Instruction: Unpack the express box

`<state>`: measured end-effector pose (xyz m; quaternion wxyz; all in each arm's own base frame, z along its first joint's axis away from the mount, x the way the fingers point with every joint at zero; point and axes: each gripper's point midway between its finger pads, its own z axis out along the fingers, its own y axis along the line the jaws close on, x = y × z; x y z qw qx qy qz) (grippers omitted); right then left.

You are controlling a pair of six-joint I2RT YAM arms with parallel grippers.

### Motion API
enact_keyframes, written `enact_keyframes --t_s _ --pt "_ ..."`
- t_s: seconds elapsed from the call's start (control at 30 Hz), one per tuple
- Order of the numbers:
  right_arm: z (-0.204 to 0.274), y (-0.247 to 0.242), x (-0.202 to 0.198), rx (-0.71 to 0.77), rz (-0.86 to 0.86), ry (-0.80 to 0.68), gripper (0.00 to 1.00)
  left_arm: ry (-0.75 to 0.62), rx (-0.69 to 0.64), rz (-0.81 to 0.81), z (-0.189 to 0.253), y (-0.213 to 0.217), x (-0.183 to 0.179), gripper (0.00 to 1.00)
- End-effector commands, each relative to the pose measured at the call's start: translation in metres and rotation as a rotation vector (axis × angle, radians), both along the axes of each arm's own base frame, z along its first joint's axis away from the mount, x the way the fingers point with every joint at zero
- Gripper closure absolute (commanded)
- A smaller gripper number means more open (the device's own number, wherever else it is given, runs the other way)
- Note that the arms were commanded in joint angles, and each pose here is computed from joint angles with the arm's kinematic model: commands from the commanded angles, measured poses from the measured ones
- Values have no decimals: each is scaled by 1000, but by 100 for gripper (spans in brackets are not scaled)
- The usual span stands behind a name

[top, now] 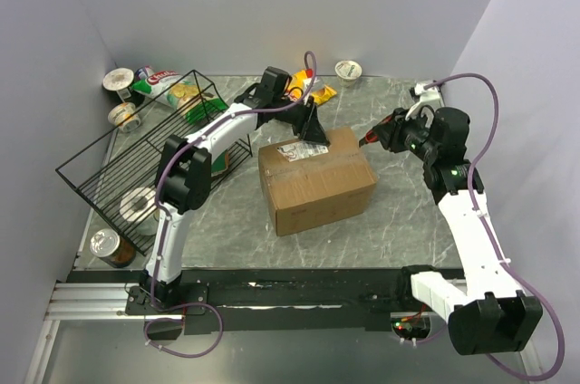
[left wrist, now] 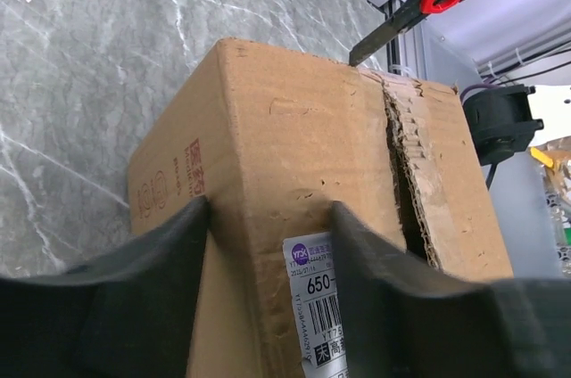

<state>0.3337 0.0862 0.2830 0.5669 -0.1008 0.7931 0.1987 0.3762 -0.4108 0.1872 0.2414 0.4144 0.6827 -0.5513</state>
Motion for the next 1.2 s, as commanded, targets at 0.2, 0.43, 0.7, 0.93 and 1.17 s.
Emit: enact_keyframes --t_s 0.2,0.43,0.7,0.93,1.17 --pt "-47 -1 -51 -5 0 232 100 69 118 6 -66 -7 -5 76" --pt "-57 -3 -71 14 -30 303 100 103 118 57 -70 0 9 87" --pt "-61 -4 -88 37 -52 361 100 95 129 117 -73 5 27 99" --pt "-58 -6 -97 20 -52 377 100 54 170 195 -76 11 45 99" --pt "-53 -5 -103 19 -47 386 100 22 208 271 -80 22 65 99"
